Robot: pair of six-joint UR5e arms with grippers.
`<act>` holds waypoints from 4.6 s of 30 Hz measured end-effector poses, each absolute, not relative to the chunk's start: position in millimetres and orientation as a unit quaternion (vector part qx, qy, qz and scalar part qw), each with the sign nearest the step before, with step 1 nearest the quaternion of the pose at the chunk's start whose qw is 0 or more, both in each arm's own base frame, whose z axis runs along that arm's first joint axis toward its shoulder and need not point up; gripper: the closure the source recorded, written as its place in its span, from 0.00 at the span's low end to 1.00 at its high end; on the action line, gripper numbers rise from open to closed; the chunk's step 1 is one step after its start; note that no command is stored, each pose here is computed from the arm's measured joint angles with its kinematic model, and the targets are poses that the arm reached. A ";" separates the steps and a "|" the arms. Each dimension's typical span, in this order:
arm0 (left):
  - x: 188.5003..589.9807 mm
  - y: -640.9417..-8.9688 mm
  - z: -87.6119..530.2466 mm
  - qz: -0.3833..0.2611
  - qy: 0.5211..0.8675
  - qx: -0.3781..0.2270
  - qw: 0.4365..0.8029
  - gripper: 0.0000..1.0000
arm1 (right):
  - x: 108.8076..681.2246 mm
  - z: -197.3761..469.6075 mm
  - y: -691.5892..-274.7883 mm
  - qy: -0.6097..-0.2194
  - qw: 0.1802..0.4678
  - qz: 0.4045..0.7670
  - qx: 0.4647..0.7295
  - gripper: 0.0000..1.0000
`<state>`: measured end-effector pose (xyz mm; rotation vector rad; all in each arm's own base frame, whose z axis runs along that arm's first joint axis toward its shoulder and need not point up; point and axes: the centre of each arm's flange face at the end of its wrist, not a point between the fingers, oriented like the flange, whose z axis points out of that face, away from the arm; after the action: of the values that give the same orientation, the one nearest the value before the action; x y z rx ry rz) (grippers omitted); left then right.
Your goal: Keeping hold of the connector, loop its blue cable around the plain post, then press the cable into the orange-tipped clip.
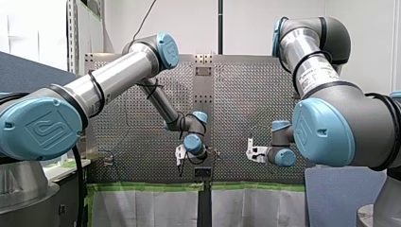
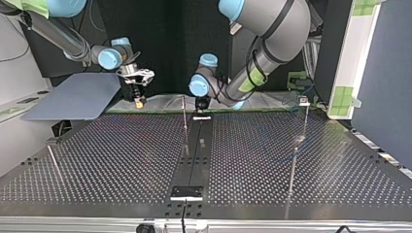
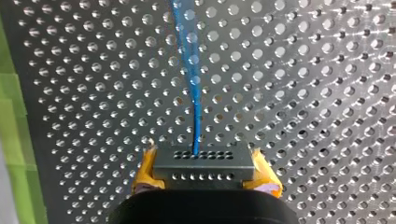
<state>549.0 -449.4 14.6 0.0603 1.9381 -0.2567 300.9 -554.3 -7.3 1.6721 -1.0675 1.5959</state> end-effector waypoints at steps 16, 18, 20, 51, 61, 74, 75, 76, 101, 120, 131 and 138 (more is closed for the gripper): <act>578.9 -438.6 33.1 -0.106 0.818 0.011 0.565 1.00 | 297.3 3.5 -574.4 -0.401 0.301 0.602 0.622 1.00; 581.9 -436.6 34.5 -0.105 0.818 0.009 0.566 1.00 | 296.3 4.9 -577.0 -0.401 0.303 0.603 0.620 1.00; 584.8 -434.8 35.9 -0.104 0.817 0.008 0.566 1.00 | 295.6 6.2 -579.5 -0.400 0.304 0.604 0.619 1.00; 589.8 -427.7 38.8 -0.072 0.817 0.017 0.572 0.69 | 287.4 14.6 -598.0 -0.405 0.306 0.614 0.605 1.00; 585.8 -436.0 38.3 -0.085 0.818 0.042 0.567 0.00 | 287.2 13.6 -596.7 -0.407 0.304 0.611 0.607 1.00; 569.8 -429.9 33.8 -0.015 0.839 0.085 0.537 0.00 | 287.2 12.9 -595.9 -0.409 0.302 0.609 0.609 1.00; 567.9 -430.4 33.6 -0.012 0.841 0.088 0.534 0.00 | 287.1 12.8 -595.8 -0.409 0.301 0.609 0.609 1.00; 565.8 -431.2 33.4 -0.009 0.842 0.091 0.531 0.00 | 287.1 12.7 -595.7 -0.410 0.301 0.609 0.609 1.00; 501.2 -475.8 38.4 -0.025 0.830 0.134 0.541 0.00 | 289.2 12.2 -594.3 -0.409 0.300 0.608 0.611 1.00; 455.1 -489.2 12.1 -0.061 0.822 0.150 0.546 0.00 | 289.8 12.0 -593.9 -0.409 0.300 0.608 0.611 1.00; 458.3 -493.8 14.2 -0.072 0.812 0.142 0.561 0.00 | 289.8 12.0 -594.0 -0.408 0.300 0.608 0.611 1.00; 458.6 -494.1 14.2 -0.073 0.811 0.140 0.563 0.00 | 289.5 12.2 -594.4 -0.408 0.300 0.609 0.610 1.00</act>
<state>458.6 -494.1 14.2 0.3291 1.9102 -0.1729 289.5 -594.4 12.2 1.6200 -1.0837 1.6158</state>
